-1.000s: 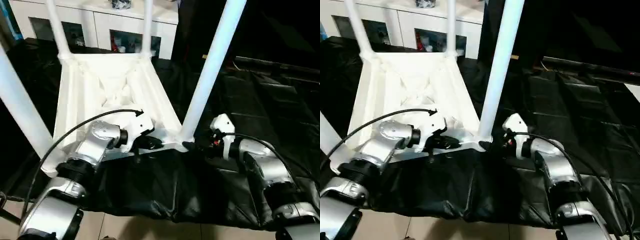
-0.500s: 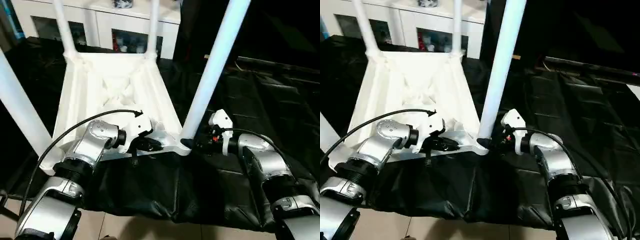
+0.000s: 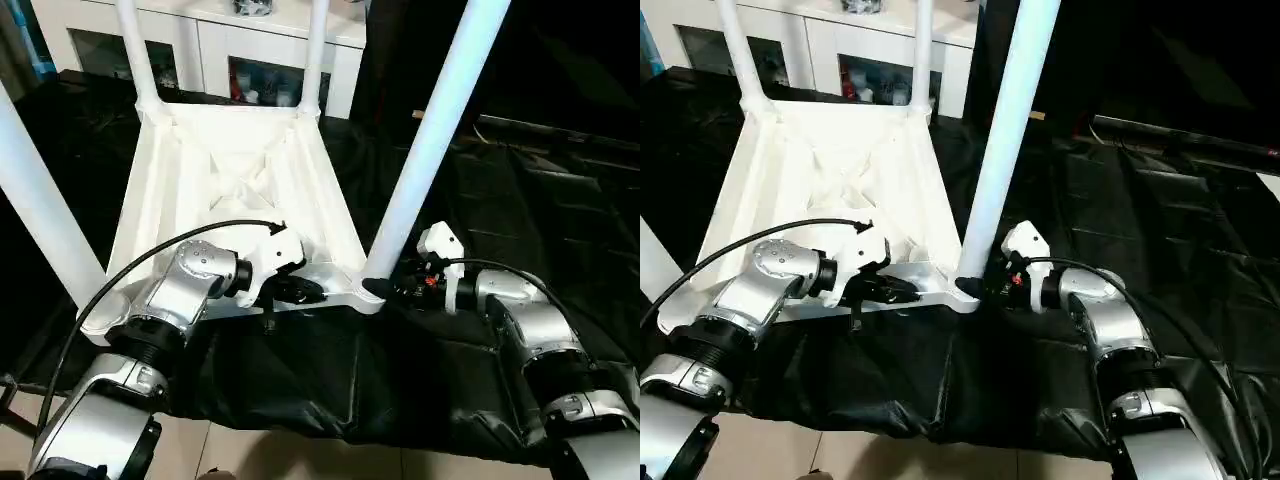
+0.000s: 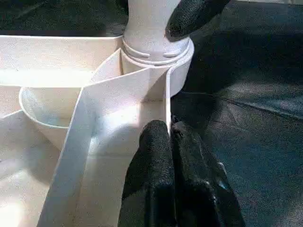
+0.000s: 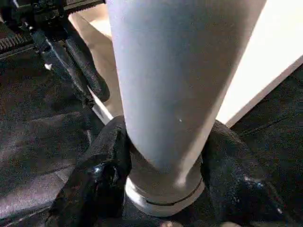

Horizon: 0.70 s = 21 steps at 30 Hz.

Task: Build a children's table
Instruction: Rotate leg to tighten

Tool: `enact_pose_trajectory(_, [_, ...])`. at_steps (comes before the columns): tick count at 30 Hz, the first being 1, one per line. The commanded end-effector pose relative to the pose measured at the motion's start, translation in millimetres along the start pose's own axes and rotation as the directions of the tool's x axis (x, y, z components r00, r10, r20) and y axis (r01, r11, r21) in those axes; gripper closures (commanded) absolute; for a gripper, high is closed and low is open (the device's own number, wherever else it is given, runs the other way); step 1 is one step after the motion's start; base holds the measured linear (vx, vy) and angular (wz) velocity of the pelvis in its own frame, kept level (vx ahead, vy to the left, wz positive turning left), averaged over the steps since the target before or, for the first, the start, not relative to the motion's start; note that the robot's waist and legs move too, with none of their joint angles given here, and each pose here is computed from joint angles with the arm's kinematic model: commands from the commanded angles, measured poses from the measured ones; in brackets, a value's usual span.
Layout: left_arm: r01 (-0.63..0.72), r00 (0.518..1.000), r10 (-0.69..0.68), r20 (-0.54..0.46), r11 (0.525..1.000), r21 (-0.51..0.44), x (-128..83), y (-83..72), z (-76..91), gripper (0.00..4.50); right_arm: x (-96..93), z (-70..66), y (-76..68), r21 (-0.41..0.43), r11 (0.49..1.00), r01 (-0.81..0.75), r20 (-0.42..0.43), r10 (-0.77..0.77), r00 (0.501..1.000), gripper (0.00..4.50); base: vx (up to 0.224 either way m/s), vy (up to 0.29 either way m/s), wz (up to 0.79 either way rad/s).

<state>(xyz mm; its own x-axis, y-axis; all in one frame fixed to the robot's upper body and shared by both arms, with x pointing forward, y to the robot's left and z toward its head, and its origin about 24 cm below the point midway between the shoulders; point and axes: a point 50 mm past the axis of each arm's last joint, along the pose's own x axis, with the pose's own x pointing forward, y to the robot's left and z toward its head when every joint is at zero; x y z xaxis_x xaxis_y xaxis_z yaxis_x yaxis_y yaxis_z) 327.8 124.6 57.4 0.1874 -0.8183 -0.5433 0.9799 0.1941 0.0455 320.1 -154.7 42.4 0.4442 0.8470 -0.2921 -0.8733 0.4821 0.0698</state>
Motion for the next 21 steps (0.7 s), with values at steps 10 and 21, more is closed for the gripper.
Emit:
enact_pose_trajectory(10, [-0.121, 0.992, 0.117, -0.039, 0.986, -0.111, 51.8, -12.1, 6.5, 4.50, 36.6, -42.2, 18.3, 0.253, 0.879, 0.405, -0.075, -0.399, 0.914, 2.59, 0.000, 0.000, 0.00])
enact_pose_trajectory(21, [-0.196, 0.980, 0.193, -0.042, 0.977, -0.085, 81.3, -14.7, 26.2, 4.50, 84.8, -5.6, 26.2, 0.291, 0.809, 0.511, 0.013, -0.537, 0.843, 2.03, 0.000, 0.000, 0.00])
